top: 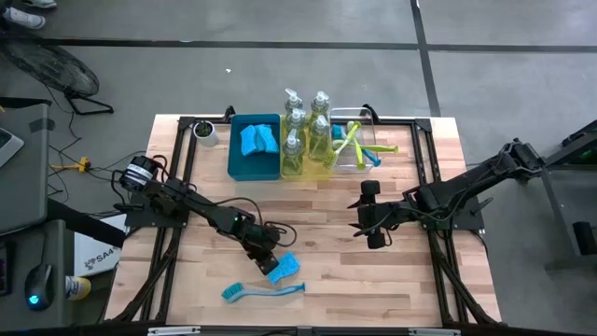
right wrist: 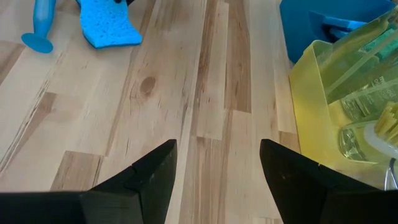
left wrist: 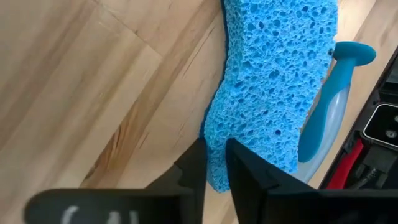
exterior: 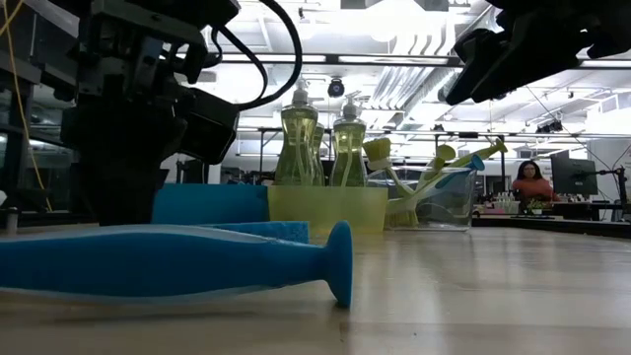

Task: Pick & Place Kitchen Sink Supplies
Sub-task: Put the blue sponge into the blue bin

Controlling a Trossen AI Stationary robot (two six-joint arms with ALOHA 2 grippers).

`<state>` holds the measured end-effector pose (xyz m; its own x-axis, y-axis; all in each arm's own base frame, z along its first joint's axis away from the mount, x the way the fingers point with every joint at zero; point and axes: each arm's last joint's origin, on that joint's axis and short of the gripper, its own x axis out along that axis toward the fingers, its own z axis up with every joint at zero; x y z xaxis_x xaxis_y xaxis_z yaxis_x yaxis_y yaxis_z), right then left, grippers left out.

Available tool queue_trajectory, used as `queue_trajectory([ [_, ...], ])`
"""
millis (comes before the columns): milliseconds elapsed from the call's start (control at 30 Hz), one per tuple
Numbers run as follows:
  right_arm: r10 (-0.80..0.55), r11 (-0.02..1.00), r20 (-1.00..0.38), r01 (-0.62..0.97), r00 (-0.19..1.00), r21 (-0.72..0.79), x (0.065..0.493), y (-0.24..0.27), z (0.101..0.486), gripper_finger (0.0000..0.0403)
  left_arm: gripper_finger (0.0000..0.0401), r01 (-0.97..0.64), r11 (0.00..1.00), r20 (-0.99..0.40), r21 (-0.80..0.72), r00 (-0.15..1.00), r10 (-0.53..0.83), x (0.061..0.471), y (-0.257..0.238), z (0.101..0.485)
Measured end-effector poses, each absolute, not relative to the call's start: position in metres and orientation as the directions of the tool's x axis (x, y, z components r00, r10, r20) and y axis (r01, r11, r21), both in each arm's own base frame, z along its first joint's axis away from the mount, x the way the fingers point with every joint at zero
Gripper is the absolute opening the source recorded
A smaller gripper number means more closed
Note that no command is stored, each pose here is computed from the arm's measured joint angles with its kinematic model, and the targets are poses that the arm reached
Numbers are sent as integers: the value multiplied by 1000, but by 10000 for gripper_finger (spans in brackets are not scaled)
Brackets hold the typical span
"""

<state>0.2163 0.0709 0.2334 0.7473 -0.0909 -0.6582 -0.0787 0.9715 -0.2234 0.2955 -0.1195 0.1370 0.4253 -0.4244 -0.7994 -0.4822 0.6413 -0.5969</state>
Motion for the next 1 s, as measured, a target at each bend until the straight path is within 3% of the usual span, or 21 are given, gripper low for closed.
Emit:
queue_trajectory([
  [167,-91,973,-658,-76,747,-220,216,71,233,224,9,-462,660,-801,-592,424,-422,295,-119,137],
  [500,-91,980,-659,-52,747,-194,216,71,233,224,1,-428,707,-811,-563,451,-372,295,-117,141],
  [1000,-91,984,-658,-34,747,-175,216,71,233,224,0,-495,853,-934,-162,356,29,285,-102,214],
])
